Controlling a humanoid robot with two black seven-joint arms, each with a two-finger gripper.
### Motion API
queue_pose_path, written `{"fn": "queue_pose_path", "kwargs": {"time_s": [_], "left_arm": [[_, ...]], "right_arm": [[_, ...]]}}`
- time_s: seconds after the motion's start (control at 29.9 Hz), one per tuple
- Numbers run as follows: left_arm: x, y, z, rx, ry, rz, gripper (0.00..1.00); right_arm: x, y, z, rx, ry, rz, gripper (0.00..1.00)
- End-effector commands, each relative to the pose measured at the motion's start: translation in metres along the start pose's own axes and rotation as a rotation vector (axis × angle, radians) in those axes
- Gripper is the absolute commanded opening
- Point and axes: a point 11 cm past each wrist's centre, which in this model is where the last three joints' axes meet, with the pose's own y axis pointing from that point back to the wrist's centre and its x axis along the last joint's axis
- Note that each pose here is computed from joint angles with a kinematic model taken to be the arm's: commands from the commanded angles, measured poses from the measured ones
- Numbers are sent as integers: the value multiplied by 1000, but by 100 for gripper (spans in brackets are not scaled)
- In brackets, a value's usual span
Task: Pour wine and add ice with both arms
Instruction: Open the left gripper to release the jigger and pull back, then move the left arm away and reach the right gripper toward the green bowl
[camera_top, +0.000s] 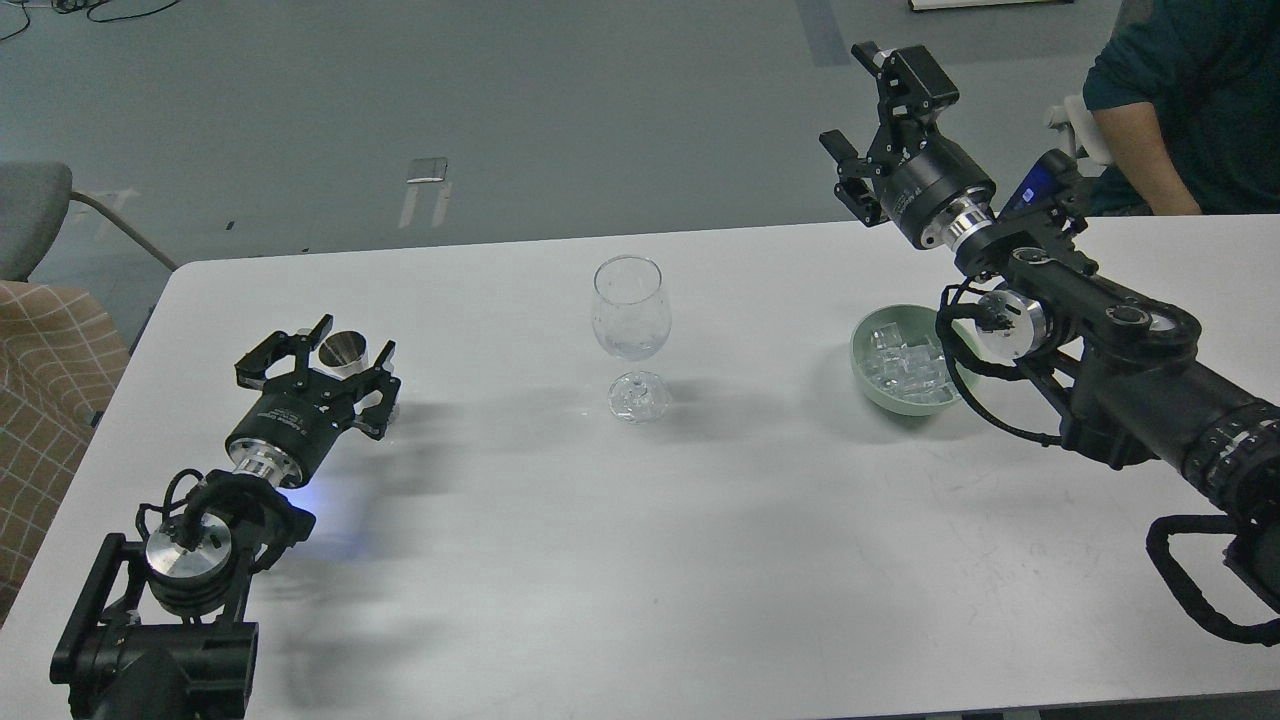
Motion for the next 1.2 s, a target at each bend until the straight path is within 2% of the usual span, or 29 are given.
{"fn": "queue_pose_path", "kwargs": {"time_s": [0.0,0.27,0.4,0.6,0.94,1.1,1.17], "left_arm": [[0,0,0,0,0,0,96],[4,4,0,2,-2,2,98],[8,12,16,-12,-26,13,98],[21,37,32,-12,-89,7,98],[25,76,25,34,-98,-26,98],[28,90,38,-2,-104,-28,98],[27,97,52,-21,-116,-35,98]], "right_arm": [[1,0,0,0,1,1,100],[2,1,-1,2,2,2,100],[3,1,-2,3,3,4,100],[4,1,-2,4,5,6,100],[14,5,-8,7,18,16,100],[29,12,-23,18,48,14,100],[42,24,-30,-20,111,-12,100]]}}
